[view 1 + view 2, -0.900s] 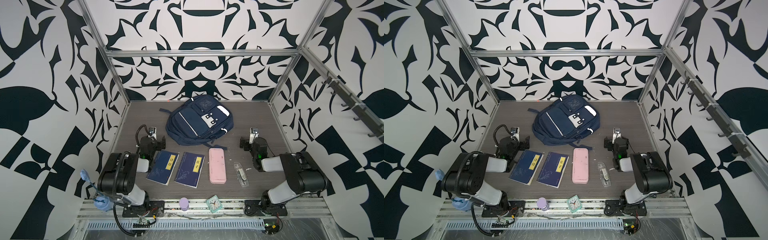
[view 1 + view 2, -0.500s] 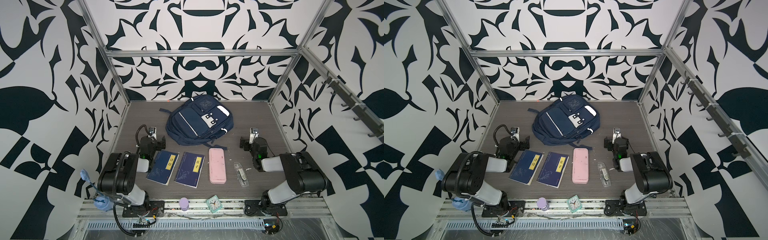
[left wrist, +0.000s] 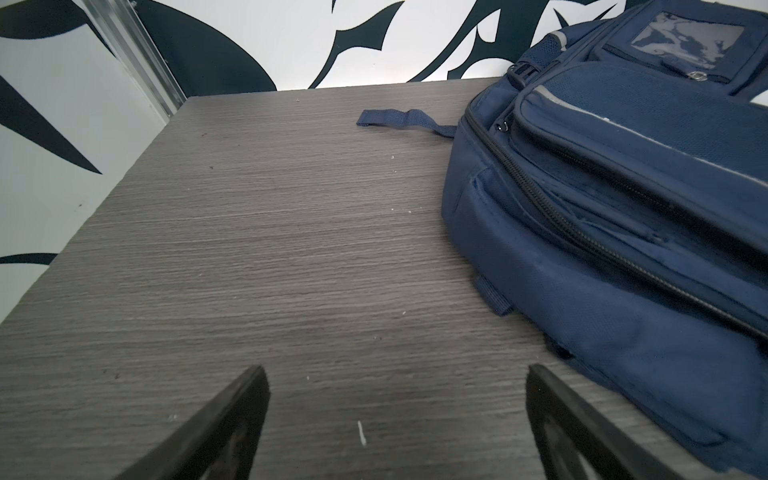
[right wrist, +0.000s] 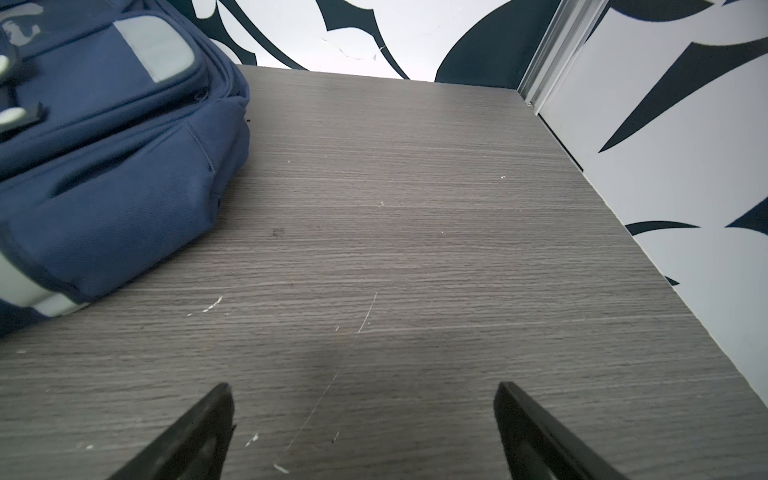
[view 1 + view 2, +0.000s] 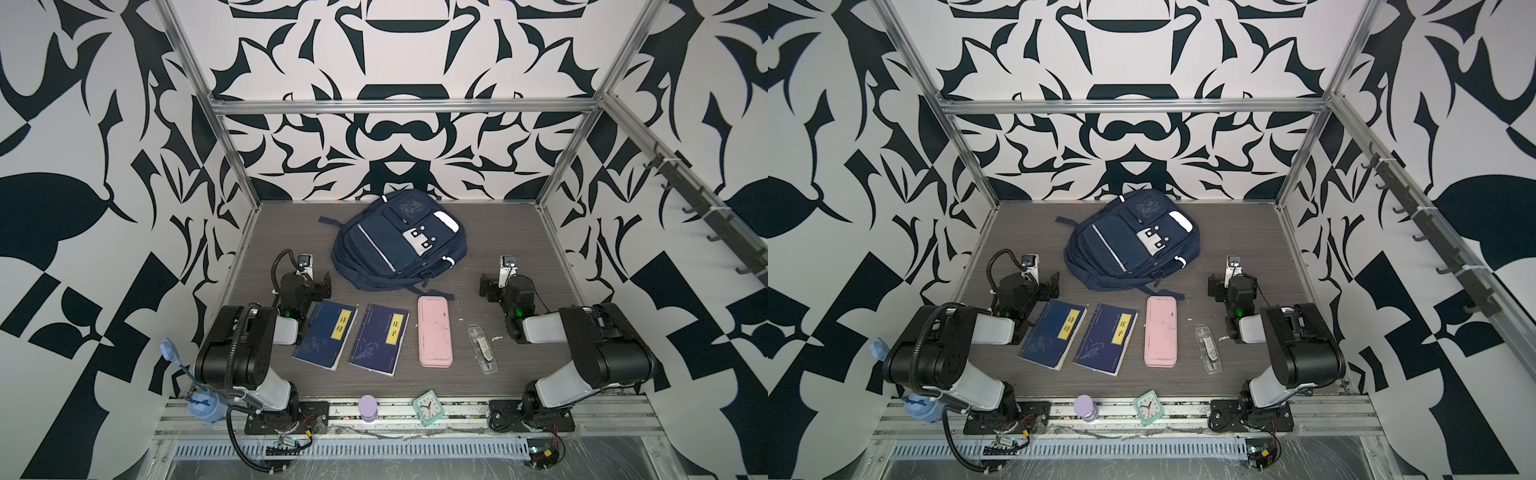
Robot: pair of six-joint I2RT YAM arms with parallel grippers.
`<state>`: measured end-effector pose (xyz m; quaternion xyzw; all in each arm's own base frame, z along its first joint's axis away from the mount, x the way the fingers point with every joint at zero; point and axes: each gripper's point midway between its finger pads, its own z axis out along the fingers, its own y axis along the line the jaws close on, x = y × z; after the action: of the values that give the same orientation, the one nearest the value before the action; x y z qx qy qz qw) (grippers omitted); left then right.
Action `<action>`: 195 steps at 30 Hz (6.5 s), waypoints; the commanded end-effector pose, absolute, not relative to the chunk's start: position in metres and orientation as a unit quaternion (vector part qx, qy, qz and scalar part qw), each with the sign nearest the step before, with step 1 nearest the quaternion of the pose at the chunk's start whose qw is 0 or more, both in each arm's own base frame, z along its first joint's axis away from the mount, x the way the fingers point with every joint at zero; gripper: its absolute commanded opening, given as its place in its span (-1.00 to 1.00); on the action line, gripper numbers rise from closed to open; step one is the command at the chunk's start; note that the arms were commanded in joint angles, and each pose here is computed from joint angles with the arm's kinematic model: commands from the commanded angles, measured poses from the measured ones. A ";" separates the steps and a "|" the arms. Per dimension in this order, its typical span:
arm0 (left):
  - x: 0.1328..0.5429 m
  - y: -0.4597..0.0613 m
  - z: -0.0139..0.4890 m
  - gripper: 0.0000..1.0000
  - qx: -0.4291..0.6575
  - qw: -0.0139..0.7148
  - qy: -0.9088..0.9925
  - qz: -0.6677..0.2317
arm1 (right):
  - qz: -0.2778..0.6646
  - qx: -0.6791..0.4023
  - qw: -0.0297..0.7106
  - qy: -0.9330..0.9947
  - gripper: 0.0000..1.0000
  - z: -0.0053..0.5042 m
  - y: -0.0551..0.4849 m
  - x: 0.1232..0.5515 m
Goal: Pack books, pencil case, and school supplies into a backpack
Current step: Unzip the student bag at the top-center of the table.
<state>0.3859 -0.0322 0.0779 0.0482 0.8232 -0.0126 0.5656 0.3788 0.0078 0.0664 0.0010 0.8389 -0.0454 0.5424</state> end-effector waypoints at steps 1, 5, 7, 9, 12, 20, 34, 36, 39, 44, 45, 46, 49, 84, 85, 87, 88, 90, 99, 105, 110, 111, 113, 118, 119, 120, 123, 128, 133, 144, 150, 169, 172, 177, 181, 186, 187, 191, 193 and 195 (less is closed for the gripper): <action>0.393 -0.034 0.088 0.98 0.056 0.575 0.816 -0.016 | -0.041 -0.006 0.559 0.828 1.00 0.079 0.012 0.387; 0.393 -0.035 0.088 0.98 0.055 0.575 0.816 -0.018 | -0.042 -0.006 0.559 0.828 1.00 0.079 0.012 0.387; 0.393 -0.033 0.087 0.98 0.053 0.573 0.818 -0.018 | -0.041 -0.006 0.560 0.827 0.99 0.079 0.012 0.387; 0.394 -0.033 0.087 0.98 0.052 0.571 0.819 -0.020 | -0.037 -0.007 0.558 0.829 1.00 0.079 0.013 0.389; 0.394 -0.033 0.087 0.98 0.052 0.572 0.818 -0.021 | -0.037 -0.002 0.556 0.830 1.00 0.079 0.010 0.389; 0.379 -0.010 0.120 0.98 -0.017 0.608 0.792 0.054 | -0.136 0.016 0.541 0.830 0.99 0.125 0.009 0.392; 0.380 -0.123 0.200 0.98 -0.005 0.565 0.810 -0.157 | 0.053 0.127 0.454 0.880 1.00 0.200 0.063 0.393; 0.386 -0.140 0.202 0.98 -0.029 0.523 0.825 -0.210 | 0.099 0.109 0.431 0.890 1.00 0.197 0.083 0.391; 0.391 -0.179 0.190 0.98 -0.013 0.443 0.847 -0.295 | 0.145 0.082 0.396 0.903 1.00 0.188 0.107 0.387; 0.390 -0.221 0.170 0.97 -0.033 0.330 0.860 -0.389 | 0.175 0.046 0.359 0.916 0.96 0.167 0.139 0.378; 0.389 -0.226 0.167 0.95 -0.037 0.316 0.861 -0.398 | 0.177 0.043 0.354 0.917 0.95 0.164 0.144 0.376; 0.388 -0.233 0.162 0.91 -0.042 0.300 0.862 -0.406 | 0.182 0.040 0.349 0.918 0.93 0.159 0.150 0.374; 0.382 -0.248 0.153 0.84 -0.066 0.260 0.863 -0.428 | 0.193 0.034 0.333 0.922 0.88 0.147 0.163 0.369; 0.395 -0.272 0.066 0.59 -0.226 0.150 0.880 -0.391 | 0.198 0.027 0.299 0.933 0.56 0.111 0.180 0.343; 0.396 -0.274 0.066 0.55 -0.228 0.150 0.877 -0.395 | 0.199 0.028 0.299 0.933 0.54 0.111 0.180 0.342; 0.399 -0.277 0.071 0.42 -0.229 0.155 0.871 -0.406 | 0.197 0.028 0.298 0.934 0.46 0.109 0.180 0.342; 0.401 -0.278 0.074 0.37 -0.229 0.158 0.868 -0.411 | 0.197 0.028 0.298 0.934 0.42 0.108 0.179 0.341; 0.404 -0.280 0.080 0.23 -0.226 0.165 0.863 -0.420 | 0.198 0.028 0.297 0.934 0.32 0.107 0.179 0.340; 0.408 -0.288 0.115 -0.64 -0.205 0.183 0.845 -0.459 | 0.199 0.018 0.303 0.932 0.10 0.105 0.181 0.342; 0.408 -0.292 0.146 -0.90 -0.185 0.199 0.834 -0.481 | 0.204 0.011 0.307 0.930 0.14 0.097 0.184 0.345; 0.407 -0.298 0.173 -1.00 -0.164 0.204 0.823 -0.504 | 0.208 0.008 0.314 0.926 0.18 0.094 0.187 0.351; 0.407 -0.299 0.179 -1.00 -0.161 0.205 0.821 -0.508 | 0.209 0.007 0.316 0.926 0.19 0.093 0.188 0.352; 0.405 -0.301 0.187 -1.00 -0.155 0.205 0.818 -0.515 | 0.210 0.006 0.318 0.925 0.20 0.092 0.190 0.355; 0.404 -0.302 0.199 -1.00 -0.147 0.207 0.813 -0.524 | 0.209 0.007 0.326 0.922 0.23 0.088 0.193 0.364; 0.404 -0.302 0.201 -1.00 -0.147 0.207 0.812 -0.526 | 0.209 0.006 0.329 0.921 0.24 0.087 0.193 0.367; 0.404 -0.303 0.204 -1.00 -0.145 0.207 0.811 -0.528 | 0.208 0.006 0.333 0.920 0.24 0.087 0.194 0.369; 0.404 -0.305 0.210 -1.00 -0.138 0.207 0.809 -0.532 | 0.200 0.000 0.341 0.919 0.23 0.083 0.194 0.376; 0.404 -0.305 0.216 -1.00 -0.130 0.208 0.812 -0.530 | 0.209 -0.013 0.345 0.915 0.05 0.076 0.201 0.383; 0.405 -0.305 0.219 -1.00 -0.127 0.207 0.812 -0.531 | 0.221 -0.015 0.351 0.910 -0.07 0.080 0.207 0.389; 0.404 -0.305 0.223 -1.00 -0.122 0.202 0.815 -0.529 | 0.222 -0.028 0.341 0.913 -0.27 0.078 0.216 0.403; 0.405 -0.305 0.227 -1.00 -0.120 0.202 0.816 -0.528 | 0.224 -0.035 0.338 0.914 -0.32 0.077 0.219 0.409; 0.405 -0.305 0.232 -1.00 -0.116 0.202 0.818 -0.526 | 0.187 -0.057 0.336 0.921 -0.02 0.061 0.211 0.415; 0.405 -0.305 0.232 -1.00 -0.116 0.201 0.818 -0.526 | 0.186 -0.065 0.339 0.920 -0.04 0.062 0.212 0.420; 0.405 -0.304 0.229 -1.00 -0.118 0.198 0.820 -0.524 | 0.191 -0.073 0.340 0.918 -0.10 0.060 0.217 0.423; 0.405 -0.303 0.231 -1.00 -0.118 0.200 0.819 -0.525 | 0.187 -0.082 0.340 0.918 -0.10 0.056 0.218 0.427; 0.405 -0.303 0.230 -1.00 -0.117 0.197 0.820 -0.525 | 0.182 -0.094 0.349 0.915 -0.24 0.054 0.218 0.428; 0.405 -0.302 0.229 -1.00 -0.118 0.196 0.820 -0.525 | 0.180 -0.096 0.352 0.913 -0.28 0.055 0.217 0.428; 0.406 -0.301 0.226 -1.00 -0.121 0.194 0.820 -0.525 | 0.177 -0.099 0.359 0.911 -0.42 0.057 0.216 0.427; 0.406 -0.300 0.226 -1.00 -0.121 0.195 0.820 -0.525 | 0.175 -0.099 0.361 0.911 -0.50 0.059 0.214 0.427; 0.407 -0.299 0.226 -1.00 -0.122 0.196 0.819 -0.525 | 0.176 -0.100 0.360 0.911 -0.60 0.060 0.214 0.425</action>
<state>0.4046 -0.2928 0.1704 -0.1694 0.8480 -0.4784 0.1526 0.4144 0.2151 0.0346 -0.0987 0.9255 0.1762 0.3206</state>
